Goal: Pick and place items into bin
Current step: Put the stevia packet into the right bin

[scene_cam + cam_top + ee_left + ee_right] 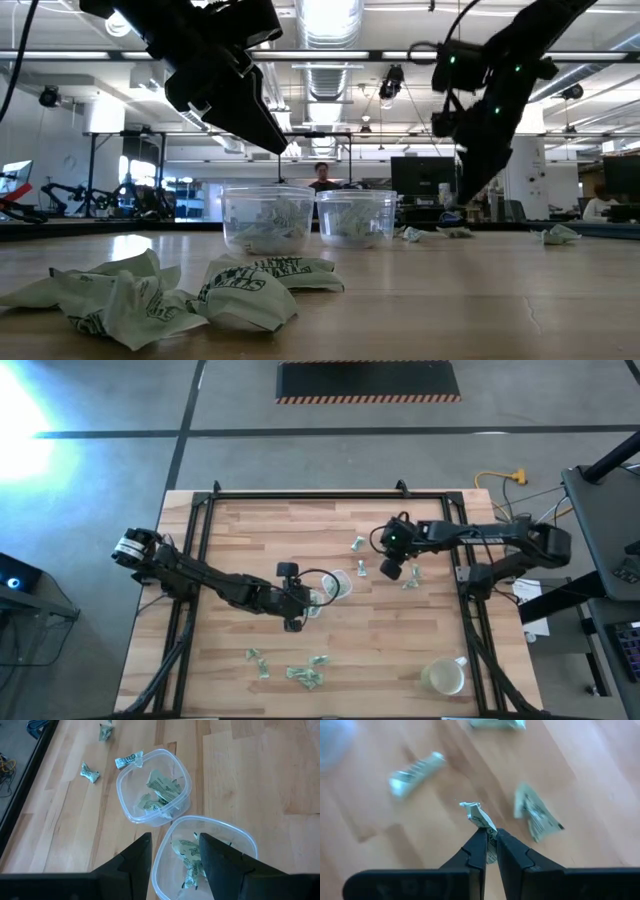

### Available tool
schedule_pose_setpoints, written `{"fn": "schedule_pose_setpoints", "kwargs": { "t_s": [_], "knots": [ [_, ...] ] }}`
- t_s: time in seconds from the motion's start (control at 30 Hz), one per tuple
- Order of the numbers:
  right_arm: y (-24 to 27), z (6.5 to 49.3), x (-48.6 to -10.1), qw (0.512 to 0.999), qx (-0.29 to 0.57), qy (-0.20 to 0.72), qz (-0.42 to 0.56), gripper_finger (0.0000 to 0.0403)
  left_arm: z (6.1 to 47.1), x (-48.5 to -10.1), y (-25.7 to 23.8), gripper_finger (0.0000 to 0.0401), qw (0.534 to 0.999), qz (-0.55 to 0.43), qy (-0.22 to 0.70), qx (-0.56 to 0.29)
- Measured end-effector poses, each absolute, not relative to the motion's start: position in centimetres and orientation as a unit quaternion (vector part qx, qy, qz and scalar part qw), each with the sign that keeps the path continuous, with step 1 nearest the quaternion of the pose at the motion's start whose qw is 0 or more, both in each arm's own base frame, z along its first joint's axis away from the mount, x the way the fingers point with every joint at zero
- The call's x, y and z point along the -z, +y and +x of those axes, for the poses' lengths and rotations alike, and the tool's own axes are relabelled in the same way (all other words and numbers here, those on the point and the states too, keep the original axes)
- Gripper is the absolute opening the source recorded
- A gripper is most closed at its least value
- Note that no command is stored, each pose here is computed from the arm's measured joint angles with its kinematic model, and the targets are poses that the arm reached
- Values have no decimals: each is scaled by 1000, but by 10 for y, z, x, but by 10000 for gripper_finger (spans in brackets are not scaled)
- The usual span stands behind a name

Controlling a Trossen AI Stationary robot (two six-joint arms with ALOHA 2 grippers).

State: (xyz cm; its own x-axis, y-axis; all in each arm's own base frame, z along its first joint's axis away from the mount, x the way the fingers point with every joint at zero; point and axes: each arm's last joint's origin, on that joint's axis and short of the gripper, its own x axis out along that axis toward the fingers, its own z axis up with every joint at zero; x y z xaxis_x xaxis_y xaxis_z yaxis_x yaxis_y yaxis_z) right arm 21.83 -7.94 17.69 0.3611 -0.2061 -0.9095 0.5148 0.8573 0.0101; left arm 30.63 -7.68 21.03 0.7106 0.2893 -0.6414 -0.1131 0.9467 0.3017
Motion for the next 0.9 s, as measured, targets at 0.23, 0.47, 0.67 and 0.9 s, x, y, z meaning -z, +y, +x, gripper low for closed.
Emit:
{"fn": "schedule_pose_setpoints", "kwargs": {
  "t_s": [0.23,0.47,0.67,0.9],
  "knots": [
    [-52,216,-205,860,175,465,113,28,306,-210,-77,148,917,121,364,-110],
    [-26,216,-223,900,113,415,67,28,306,-210,-77,148,917,121,364,-110],
    [-11,224,-227,920,71,385,34,28,306,-210,-77,148,917,121,364,-110],
    [1,241,-226,939,31,342,-3,28,306,-210,-77,148,917,121,364,-110]
  ]
}}
